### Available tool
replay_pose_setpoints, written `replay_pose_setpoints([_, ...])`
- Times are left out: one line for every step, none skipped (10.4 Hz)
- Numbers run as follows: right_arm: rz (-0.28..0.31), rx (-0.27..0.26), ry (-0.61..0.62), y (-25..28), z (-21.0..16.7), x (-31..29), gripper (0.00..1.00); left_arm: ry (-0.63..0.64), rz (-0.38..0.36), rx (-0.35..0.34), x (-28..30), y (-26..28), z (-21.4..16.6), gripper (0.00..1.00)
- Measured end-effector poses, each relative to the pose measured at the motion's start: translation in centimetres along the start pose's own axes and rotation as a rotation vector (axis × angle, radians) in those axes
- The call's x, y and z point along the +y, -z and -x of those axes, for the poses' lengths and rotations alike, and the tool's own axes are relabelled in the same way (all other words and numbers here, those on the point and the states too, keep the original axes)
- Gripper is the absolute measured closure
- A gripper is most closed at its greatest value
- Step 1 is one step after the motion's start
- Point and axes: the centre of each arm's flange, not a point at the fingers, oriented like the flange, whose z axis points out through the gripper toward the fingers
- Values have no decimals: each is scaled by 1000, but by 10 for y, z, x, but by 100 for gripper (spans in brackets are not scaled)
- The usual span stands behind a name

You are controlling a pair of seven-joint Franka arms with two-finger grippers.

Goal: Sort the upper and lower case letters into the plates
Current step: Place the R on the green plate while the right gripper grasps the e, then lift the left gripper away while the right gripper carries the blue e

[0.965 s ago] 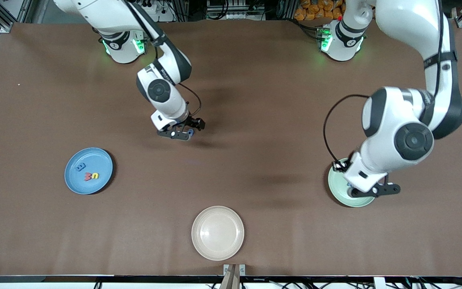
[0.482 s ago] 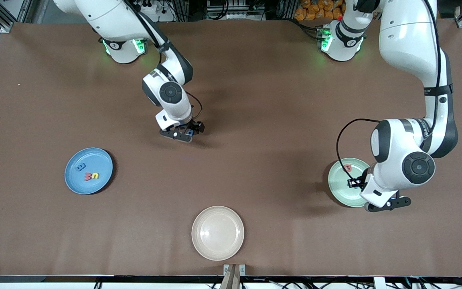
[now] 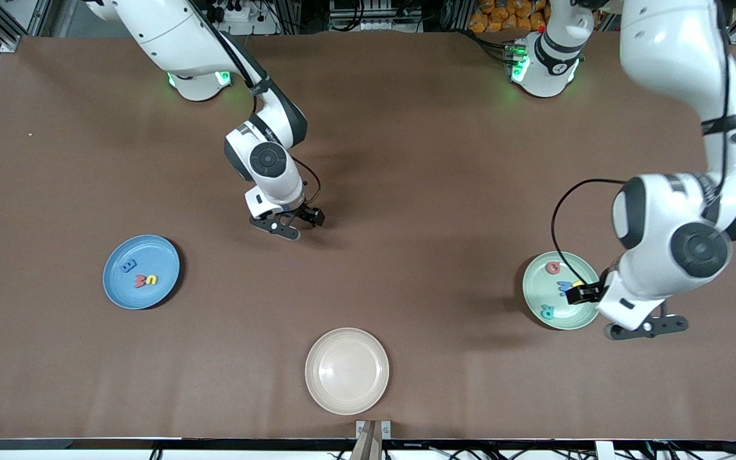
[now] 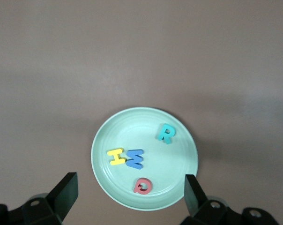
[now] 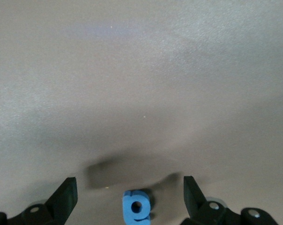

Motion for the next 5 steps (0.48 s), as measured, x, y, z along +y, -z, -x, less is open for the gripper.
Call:
replay_pose_setpoints([0,-1,-2,-2,2,0,0,6,25,30,-7,36,3,0])
replay_pose_setpoints([0,-2,-5,-3,3,0,0,14,50,44,-16,71,9,0])
replay_pose_setpoints([-2,-2,-14,-4,3,0,0,22,75,42,-28,102,18,0])
replay_pose_setpoints([-4,-2,-18,-4,5,-1,0,32,104,45,-42,130,27,0])
replay_pose_setpoints([-6,-2,-19,-5,8,-2,0,46,129,48,-58,152,34,0])
